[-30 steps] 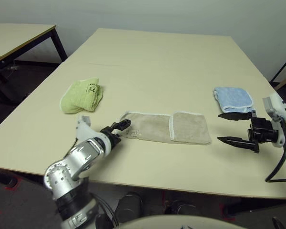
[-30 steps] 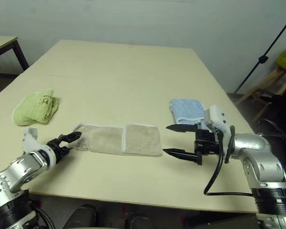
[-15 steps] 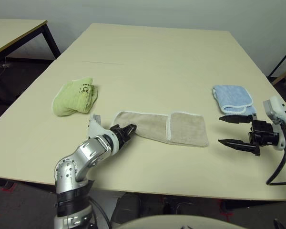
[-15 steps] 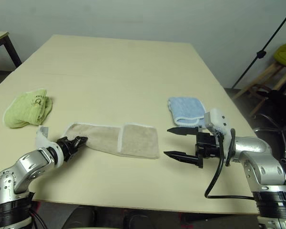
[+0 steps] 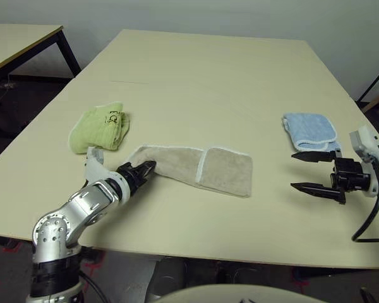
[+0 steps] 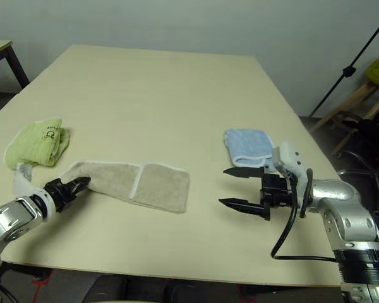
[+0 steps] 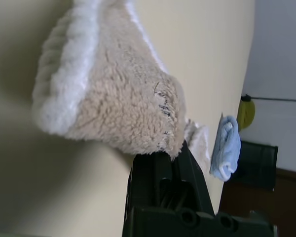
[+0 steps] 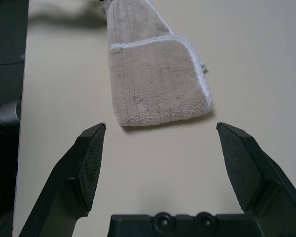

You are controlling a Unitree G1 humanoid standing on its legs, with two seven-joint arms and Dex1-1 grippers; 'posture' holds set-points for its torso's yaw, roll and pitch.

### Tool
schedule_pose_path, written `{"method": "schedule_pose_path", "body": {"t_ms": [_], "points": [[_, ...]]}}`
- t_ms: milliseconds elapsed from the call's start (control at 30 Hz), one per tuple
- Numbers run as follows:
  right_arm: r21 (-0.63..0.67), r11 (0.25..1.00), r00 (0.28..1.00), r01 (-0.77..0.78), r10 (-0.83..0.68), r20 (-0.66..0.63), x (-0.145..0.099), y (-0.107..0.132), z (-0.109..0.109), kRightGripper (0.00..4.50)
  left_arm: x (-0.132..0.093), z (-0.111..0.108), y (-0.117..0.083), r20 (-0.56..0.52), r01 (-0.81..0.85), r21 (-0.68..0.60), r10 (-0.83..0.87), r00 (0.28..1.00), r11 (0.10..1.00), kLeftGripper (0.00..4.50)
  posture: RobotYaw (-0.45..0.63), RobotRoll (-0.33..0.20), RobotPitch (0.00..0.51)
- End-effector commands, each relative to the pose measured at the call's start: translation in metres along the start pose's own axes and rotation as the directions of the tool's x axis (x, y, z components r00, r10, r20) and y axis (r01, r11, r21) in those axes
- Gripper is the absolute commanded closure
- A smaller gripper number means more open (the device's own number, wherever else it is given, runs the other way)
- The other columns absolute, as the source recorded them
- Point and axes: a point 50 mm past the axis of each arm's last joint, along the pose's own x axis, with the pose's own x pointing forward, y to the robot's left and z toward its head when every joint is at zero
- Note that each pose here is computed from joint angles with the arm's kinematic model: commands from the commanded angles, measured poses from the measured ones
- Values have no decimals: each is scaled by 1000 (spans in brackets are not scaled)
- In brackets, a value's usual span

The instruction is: Fold the towel and set it aside.

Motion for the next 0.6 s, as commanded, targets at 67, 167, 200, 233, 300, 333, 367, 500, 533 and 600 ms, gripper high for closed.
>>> {"method": "schedule_pose_path", "body": {"t_ms": [67,167,200,233,300,333,367,500,533,600], "points": [[-6,1000,1000,-4,4,-17,1,1,-1,0,8,-6,-30,-111,133,225,-110,988,965,4472,117,0,36],[-6,1000,1000,-1,1,-20,0,3,1,0,19,-12,-49,-224,223,406,-140,964,886,4472,110,0,38],[-6,1000,1000,0,0,-21,0,3,1,0,23,-15,-55,-264,257,462,-145,953,849,4472,106,0,39],[-5,1000,1000,2,-2,-21,-1,4,2,0,28,-19,-61,-311,298,523,-146,939,798,4472,106,0,39],[-3,1000,1000,5,-5,-23,-1,5,2,0,35,-26,-72,-387,369,602,-146,910,708,4472,94,0,40],[0,1000,1000,9,-9,-23,-2,6,3,0,41,-30,-78,-428,411,641,-142,893,648,4472,89,0,41],[2,1000,1000,13,-13,-25,-2,6,3,0,46,-33,-83,-462,444,669,-135,877,596,4472,89,0,41],[11,1000,999,27,-26,-27,-4,9,2,0,66,-48,-91,-565,549,735,-87,820,399,4472,67,0,43],[13,999,999,30,-29,-28,-5,10,2,0,70,-52,-93,-590,576,735,-81,803,358,4472,67,0,43],[14,999,999,37,-36,-32,-6,12,2,0,81,-59,-97,-626,617,734,-71,777,284,4472,53,0,43]]}}
